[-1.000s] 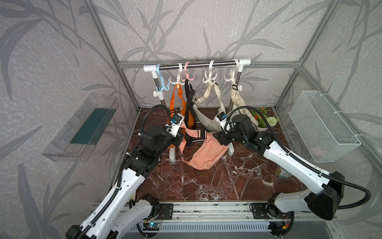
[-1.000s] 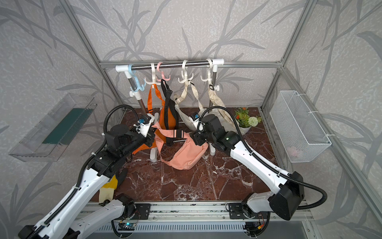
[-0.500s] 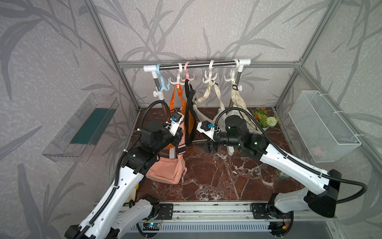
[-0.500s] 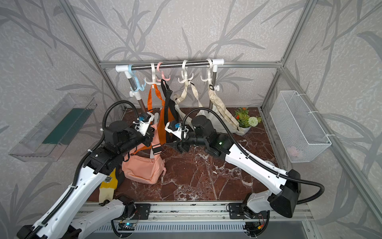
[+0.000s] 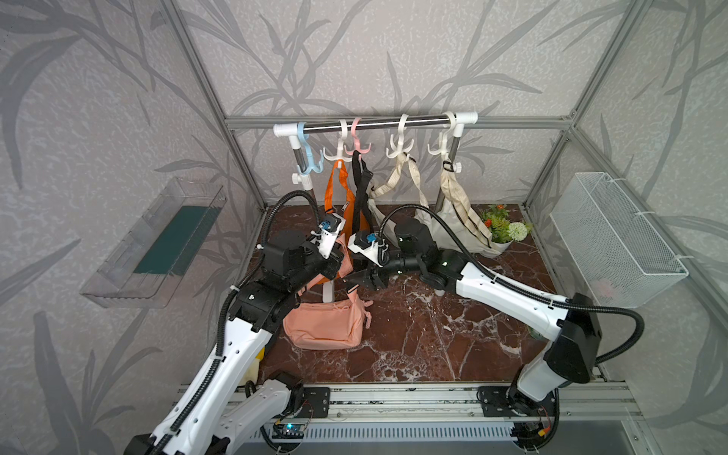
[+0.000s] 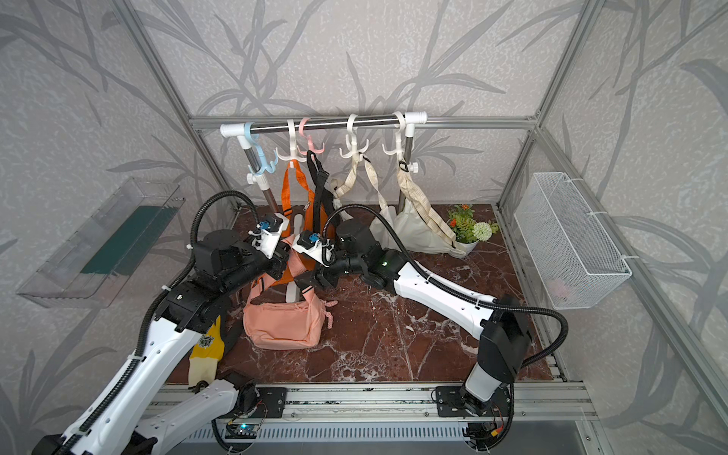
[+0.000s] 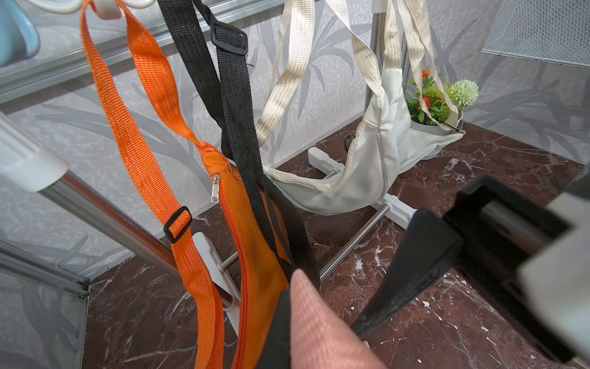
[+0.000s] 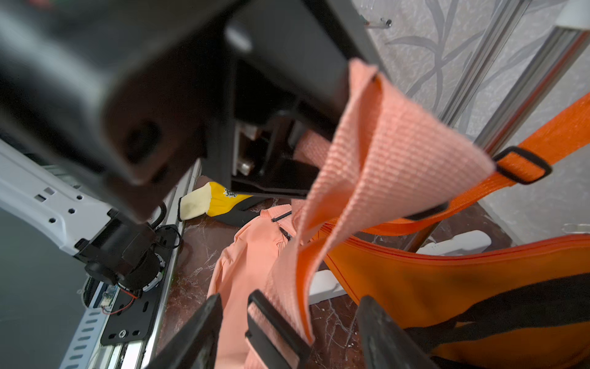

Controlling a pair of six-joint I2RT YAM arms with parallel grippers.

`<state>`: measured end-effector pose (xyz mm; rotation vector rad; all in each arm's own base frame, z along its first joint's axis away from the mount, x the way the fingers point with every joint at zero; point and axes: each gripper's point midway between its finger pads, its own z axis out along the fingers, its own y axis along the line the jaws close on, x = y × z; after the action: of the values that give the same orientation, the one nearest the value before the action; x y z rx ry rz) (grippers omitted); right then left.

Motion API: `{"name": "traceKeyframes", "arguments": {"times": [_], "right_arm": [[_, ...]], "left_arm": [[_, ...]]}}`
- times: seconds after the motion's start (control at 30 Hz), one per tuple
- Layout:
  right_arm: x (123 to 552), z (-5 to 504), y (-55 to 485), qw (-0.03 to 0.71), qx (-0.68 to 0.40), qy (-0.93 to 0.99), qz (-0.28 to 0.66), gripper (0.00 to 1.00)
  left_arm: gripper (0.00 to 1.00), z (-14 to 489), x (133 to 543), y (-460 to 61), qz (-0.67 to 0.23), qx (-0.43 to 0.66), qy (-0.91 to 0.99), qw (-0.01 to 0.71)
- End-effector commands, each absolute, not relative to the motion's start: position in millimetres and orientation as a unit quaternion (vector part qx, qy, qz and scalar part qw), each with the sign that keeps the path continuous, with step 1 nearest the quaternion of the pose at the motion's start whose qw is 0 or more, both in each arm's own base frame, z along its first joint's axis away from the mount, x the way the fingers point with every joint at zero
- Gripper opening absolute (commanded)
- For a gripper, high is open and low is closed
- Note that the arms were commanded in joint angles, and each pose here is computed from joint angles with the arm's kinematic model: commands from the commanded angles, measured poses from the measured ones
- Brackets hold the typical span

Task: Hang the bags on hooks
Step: Hang the bag on the hook.

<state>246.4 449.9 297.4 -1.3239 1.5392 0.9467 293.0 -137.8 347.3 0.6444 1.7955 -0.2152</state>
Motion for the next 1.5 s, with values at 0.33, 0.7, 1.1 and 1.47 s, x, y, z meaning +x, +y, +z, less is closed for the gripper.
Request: {"name": "traceKeyframes", "arguments": {"times": [0.33, 0.7, 1.1, 1.47], "right_arm": [[315, 342, 444, 0.523, -0.411, 0.687, 0.293, 0.00], [326, 437, 443, 0.574, -0.391, 0.661, 0.284, 0.00], [381, 467, 459, 0.585, -0.353, 0.674, 0.280, 0.00], [417, 469, 467, 0.594, -0.316, 0.650, 0.354, 0.00]], "left_arm": [[0.00, 380, 292, -91, -0.051, 0.214, 0.758, 0.614], [0.00, 429, 311, -56, -0.041, 0.136, 0.774, 0.617], [0.00, 457, 345, -47, -0.078, 0.100, 0.813, 0.568], [0.00, 465, 375, -64, -0.140, 0.093, 0.841, 0.514]]}}
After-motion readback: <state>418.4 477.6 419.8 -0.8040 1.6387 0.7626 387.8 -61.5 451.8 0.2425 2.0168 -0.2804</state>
